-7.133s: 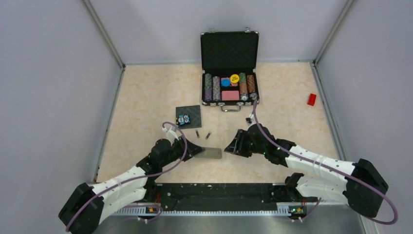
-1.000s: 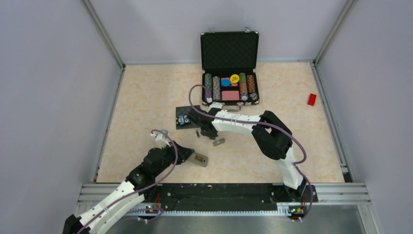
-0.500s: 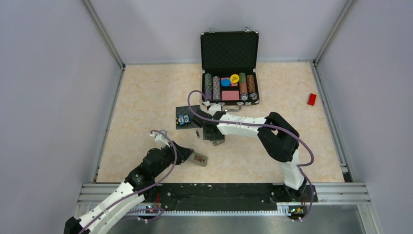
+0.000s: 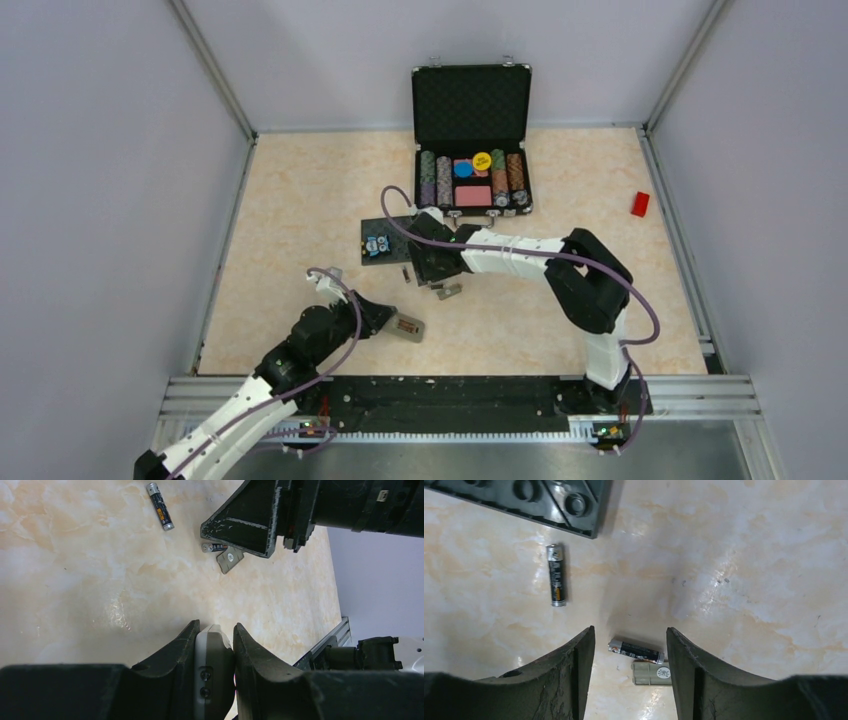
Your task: Load the batteries into the remote control
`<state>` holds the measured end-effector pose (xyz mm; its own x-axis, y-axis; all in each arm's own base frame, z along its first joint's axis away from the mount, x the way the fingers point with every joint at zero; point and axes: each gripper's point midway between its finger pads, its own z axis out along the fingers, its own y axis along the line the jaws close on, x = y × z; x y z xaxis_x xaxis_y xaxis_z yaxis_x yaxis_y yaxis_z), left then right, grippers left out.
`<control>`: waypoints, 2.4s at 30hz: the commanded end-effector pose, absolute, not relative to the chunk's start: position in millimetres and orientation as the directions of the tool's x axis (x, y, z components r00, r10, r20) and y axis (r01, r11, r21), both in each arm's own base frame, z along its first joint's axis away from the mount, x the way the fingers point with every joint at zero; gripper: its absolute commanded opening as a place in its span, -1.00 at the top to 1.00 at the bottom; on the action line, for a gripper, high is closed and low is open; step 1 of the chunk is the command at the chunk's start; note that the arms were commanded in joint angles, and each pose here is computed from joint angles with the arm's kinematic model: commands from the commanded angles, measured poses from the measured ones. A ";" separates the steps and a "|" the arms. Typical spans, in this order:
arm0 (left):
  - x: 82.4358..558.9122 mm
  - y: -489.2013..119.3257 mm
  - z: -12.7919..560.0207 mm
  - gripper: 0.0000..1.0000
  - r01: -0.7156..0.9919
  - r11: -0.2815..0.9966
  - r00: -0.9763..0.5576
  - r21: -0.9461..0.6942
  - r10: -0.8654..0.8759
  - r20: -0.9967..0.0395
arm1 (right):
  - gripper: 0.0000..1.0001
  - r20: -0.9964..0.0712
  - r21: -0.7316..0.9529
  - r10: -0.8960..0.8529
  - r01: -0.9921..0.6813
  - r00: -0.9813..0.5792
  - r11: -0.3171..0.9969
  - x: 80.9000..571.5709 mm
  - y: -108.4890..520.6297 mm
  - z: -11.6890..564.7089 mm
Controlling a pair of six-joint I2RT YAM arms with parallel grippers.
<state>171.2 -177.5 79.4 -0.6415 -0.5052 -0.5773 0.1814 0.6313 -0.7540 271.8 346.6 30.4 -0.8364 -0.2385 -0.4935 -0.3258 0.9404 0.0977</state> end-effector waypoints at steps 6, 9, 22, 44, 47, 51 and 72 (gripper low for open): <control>162.9 -163.8 39.3 1.00 0.100 0.704 -0.679 -0.703 -0.468 -0.565 | 0.00 -0.634 0.081 -0.523 -0.721 -0.570 0.689 273.6 366.9 88.7; 164.0 -163.1 42.5 1.00 0.100 0.703 -0.672 -0.704 -0.475 -0.569 | 0.03 -0.605 0.062 -0.623 -0.809 -0.496 0.584 261.2 364.2 80.7; 162.4 -163.4 40.1 1.00 0.089 0.696 -0.679 -0.712 -0.481 -0.555 | 0.00 -0.458 -0.025 -0.826 -0.924 -0.328 0.381 256.1 349.5 46.5; 161.9 -163.8 38.5 1.00 0.089 0.695 -0.681 -0.714 -0.481 -0.553 | 0.34 -0.471 -0.067 -0.813 -0.905 -0.342 0.420 264.8 356.7 28.8; 161.2 -163.9 37.5 1.00 0.088 0.695 -0.684 -0.713 -0.478 -0.551 | 0.45 -0.469 -0.057 -0.810 -0.903 -0.352 0.425 263.8 358.1 26.3; 160.7 -164.4 38.2 1.00 0.088 0.692 -0.687 -0.716 -0.479 -0.547 | 0.85 -0.457 -0.040 -0.807 -0.897 -0.375 0.439 260.8 356.4 22.9; 146.7 -194.0 42.9 1.00 0.043 0.573 -0.790 -0.818 -0.482 -0.379 | 0.88 -0.890 0.196 -0.247 -0.810 -0.384 0.553 179.2 361.9 163.0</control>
<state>157.7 -190.9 68.8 -0.7424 -0.5147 -0.4288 0.0777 0.5697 -0.8182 194.5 352.7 135.3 -0.3806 -0.4544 -0.8054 -0.8326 0.5474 0.0846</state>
